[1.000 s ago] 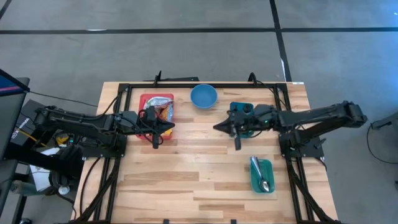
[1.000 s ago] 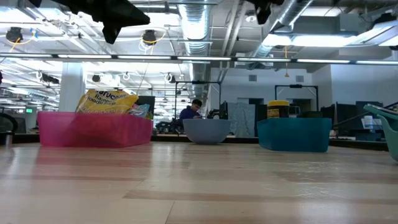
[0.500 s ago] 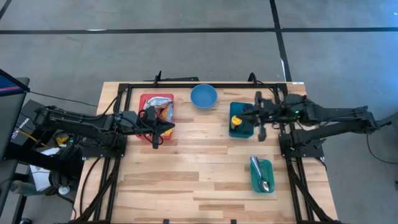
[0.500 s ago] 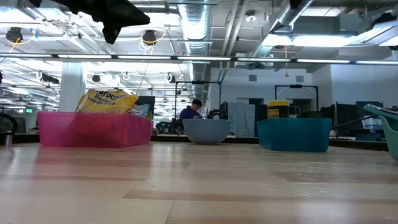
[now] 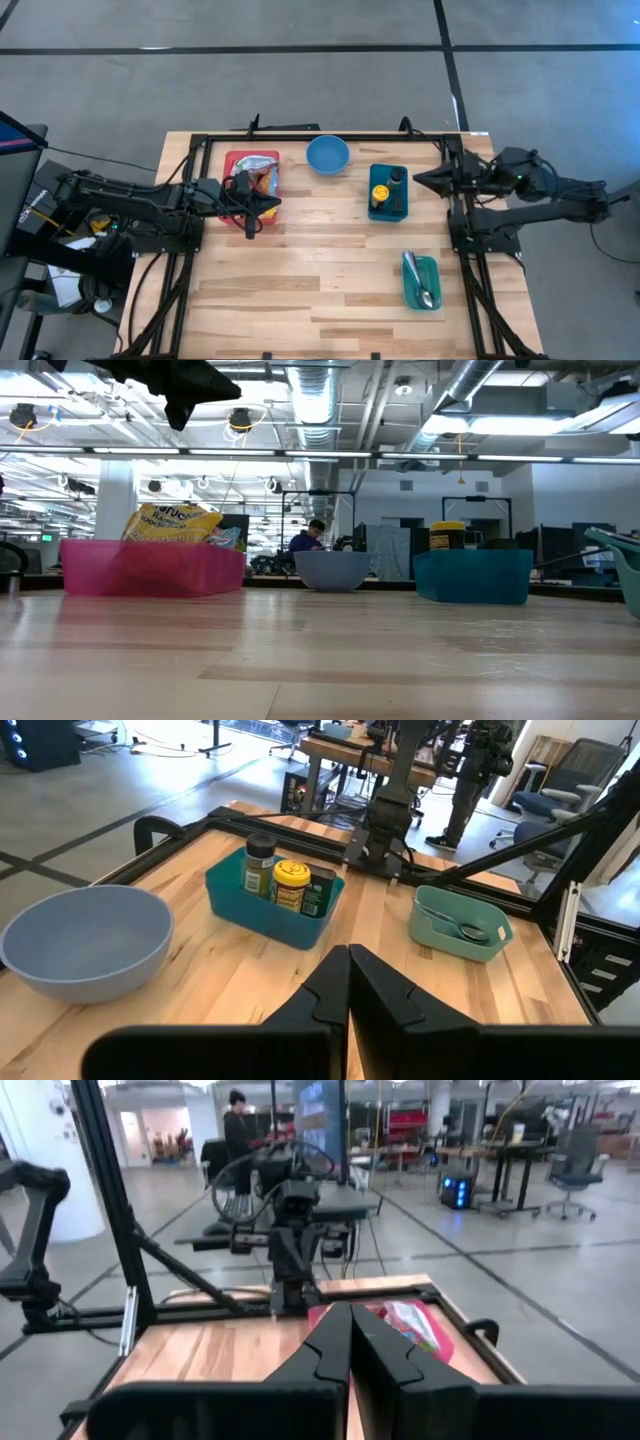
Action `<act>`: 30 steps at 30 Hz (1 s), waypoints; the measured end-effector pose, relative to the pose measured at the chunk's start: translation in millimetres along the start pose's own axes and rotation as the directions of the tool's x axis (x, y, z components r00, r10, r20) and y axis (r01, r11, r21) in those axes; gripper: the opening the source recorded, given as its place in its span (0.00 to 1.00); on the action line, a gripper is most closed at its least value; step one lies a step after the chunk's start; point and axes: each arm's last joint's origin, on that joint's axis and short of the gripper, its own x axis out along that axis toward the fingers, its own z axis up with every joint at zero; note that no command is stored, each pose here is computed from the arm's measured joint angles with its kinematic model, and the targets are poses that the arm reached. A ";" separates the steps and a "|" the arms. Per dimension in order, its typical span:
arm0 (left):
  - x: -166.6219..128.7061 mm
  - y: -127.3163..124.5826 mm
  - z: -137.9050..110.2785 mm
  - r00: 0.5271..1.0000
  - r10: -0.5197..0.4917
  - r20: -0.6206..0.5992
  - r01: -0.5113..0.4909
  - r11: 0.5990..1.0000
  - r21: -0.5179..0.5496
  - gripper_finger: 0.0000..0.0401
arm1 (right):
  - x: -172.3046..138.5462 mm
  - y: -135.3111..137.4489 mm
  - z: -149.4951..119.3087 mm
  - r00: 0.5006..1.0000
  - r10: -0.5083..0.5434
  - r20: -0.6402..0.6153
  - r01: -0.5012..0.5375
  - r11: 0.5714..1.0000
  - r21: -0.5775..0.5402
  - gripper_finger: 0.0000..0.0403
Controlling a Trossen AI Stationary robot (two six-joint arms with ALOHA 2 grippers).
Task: Pick & Place Food Item
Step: Return to Home Position
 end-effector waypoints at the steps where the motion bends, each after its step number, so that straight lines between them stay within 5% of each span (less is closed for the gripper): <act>1: 0.0 0.0 0.0 1.000 0.001 0.000 -0.001 1.000 0.000 0.00 | -2.8 -0.3 -2.6 1.000 0.000 0.007 0.000 1.000 0.000 0.00; 21: 0.0 0.1 0.1 1.000 0.003 0.001 -0.003 1.000 -0.001 0.00 | -41.6 -7.0 -103.1 0.968 -0.030 0.250 -0.004 0.991 0.133 0.00; 30: 0.1 0.1 0.0 1.000 0.003 0.001 -0.003 1.000 0.000 0.00 | -32.6 -6.9 -124.4 0.969 -0.034 0.243 -0.003 0.989 0.150 0.00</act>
